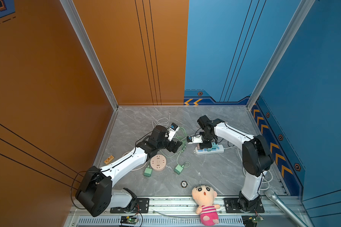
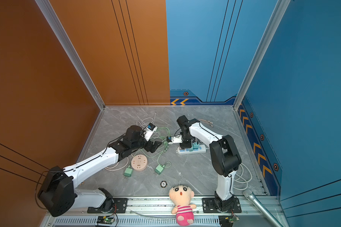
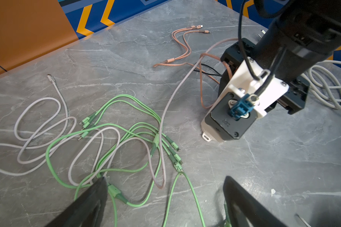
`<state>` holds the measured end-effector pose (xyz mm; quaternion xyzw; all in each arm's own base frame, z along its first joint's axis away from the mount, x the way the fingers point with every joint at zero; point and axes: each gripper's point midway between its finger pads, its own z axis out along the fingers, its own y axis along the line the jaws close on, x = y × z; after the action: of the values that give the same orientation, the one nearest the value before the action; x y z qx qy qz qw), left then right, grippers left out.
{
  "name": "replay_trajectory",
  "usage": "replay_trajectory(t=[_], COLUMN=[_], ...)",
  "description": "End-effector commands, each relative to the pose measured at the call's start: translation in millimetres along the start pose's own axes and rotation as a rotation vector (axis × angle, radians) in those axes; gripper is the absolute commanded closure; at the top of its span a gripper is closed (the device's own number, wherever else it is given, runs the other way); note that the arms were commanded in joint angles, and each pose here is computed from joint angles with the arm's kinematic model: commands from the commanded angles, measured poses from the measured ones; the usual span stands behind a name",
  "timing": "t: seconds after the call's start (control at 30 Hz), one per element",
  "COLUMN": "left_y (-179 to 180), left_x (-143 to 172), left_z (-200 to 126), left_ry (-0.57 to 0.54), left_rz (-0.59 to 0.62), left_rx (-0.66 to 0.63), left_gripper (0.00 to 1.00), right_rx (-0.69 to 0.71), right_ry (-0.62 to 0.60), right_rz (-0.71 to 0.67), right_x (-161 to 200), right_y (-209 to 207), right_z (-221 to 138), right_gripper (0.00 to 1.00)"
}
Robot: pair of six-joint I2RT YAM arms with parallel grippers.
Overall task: Insert plugs into power strip
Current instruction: Insert the plug into the socket.
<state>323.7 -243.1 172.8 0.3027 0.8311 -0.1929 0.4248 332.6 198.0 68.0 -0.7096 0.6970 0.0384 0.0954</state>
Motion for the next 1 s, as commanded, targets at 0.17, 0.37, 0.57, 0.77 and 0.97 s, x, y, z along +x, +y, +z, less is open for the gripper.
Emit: replay_trajectory(t=[0.17, 0.37, 0.57, 0.77, 0.97], left_y=[0, -2, -3, -3, -2], left_x=[-6, -6, -5, -7, -7], left_z=[1, 3, 2, -3, -7], left_ry=[-0.007, -0.004, -0.005, -0.015, -0.026], left_rz=[-0.025, -0.038, -0.042, -0.041, -0.039], left_rx=[0.02, 0.028, 0.027, 0.022, 0.014], left_gripper=[0.08, 0.08, 0.08, 0.08, 0.08], right_rx=[-0.046, -0.01, 0.033, 0.081, 0.09], right_ry=[0.142, 0.12, 0.049, 0.019, 0.02], right_rz=[0.071, 0.096, 0.12, 0.127, 0.103], right_x=[38, 34, 19, 13, 11], right_y=[9, -1, -11, -19, -12], right_z=[35, 24, 6, -10, -15], right_gripper=[0.8, 0.71, 0.62, 0.6, 0.55])
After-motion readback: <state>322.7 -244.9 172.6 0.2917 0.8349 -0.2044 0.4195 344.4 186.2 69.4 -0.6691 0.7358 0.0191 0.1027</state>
